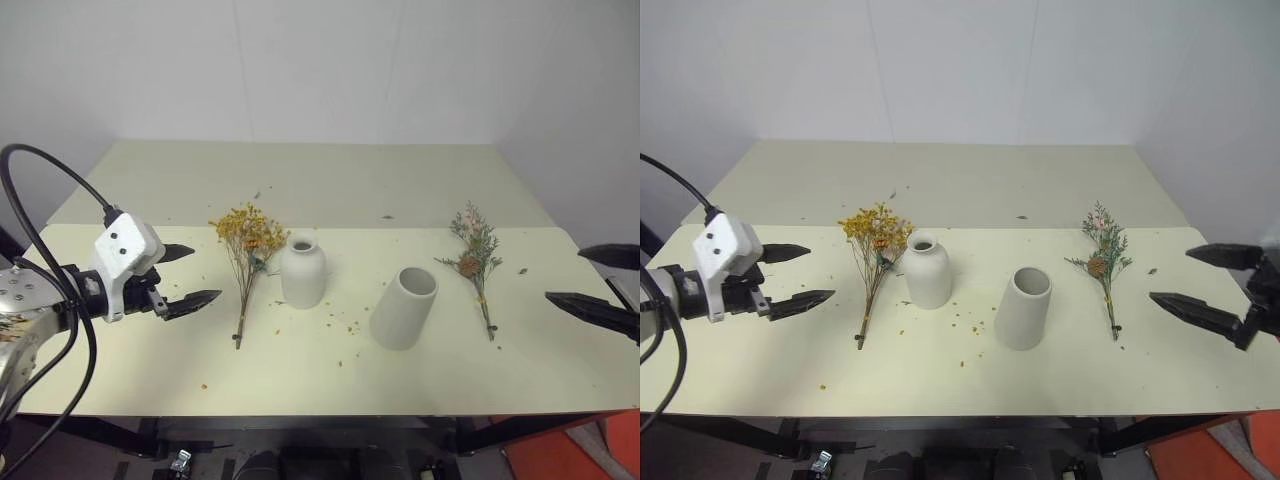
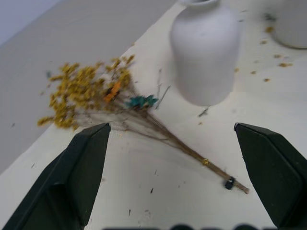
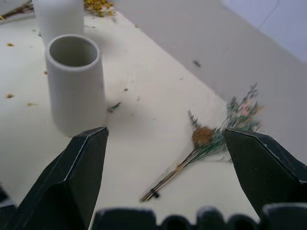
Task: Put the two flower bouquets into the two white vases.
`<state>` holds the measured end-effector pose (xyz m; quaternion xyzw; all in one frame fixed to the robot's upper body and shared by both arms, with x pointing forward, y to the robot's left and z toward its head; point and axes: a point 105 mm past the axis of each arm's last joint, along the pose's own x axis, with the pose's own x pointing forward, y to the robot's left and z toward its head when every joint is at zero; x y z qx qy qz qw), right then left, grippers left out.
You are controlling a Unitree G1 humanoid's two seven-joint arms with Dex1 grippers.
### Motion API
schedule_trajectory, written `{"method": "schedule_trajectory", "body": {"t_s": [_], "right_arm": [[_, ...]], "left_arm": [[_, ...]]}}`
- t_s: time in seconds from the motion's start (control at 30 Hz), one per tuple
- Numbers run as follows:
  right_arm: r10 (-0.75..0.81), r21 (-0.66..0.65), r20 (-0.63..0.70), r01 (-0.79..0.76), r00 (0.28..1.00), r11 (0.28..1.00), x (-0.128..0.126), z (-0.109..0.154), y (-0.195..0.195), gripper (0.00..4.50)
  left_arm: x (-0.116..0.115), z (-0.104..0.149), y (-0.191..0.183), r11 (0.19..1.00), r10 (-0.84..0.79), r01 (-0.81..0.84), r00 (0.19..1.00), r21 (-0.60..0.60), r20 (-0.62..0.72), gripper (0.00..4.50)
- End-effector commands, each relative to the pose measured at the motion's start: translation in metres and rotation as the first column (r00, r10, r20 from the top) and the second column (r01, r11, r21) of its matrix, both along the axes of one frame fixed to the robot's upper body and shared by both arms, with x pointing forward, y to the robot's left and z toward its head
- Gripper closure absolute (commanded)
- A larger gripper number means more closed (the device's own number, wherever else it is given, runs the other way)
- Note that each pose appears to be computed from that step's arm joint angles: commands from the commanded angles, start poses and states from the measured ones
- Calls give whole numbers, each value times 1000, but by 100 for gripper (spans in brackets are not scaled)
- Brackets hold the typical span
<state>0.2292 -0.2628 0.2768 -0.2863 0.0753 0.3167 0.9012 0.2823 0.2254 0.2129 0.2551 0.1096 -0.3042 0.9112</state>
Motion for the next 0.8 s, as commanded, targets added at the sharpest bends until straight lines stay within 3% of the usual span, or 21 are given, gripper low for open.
{"method": "schedule_trajectory", "body": {"t_s": [0.03, 0.2, 0.3, 0.43, 0.8], "right_arm": [[91, 26, 4, -92, 996, 995, 1, 15, 30, 6], [315, 15, -57, -315, 947, 949, -1, 17, 80, 6], [348, -58, -48, -350, 936, 935, 9, 13, 95, 6], [371, -168, -47, -374, 927, 912, 24, 4, 106, 6], [433, -191, -22, -429, 901, 883, 40, 7, 132, 6]], "left_arm": [[6, 2, -3, 990, 139, -138, 990, -33, 25, 0], [23, -21, -9, 950, 289, -302, 946, -78, -148, 0], [38, -33, -9, 903, 393, -424, 882, -72, -261, 0], [48, -44, -27, 902, 396, -432, 845, -22, -359, 0], [70, -73, -35, 857, 502, -501, 755, 123, -422, 0]]}}
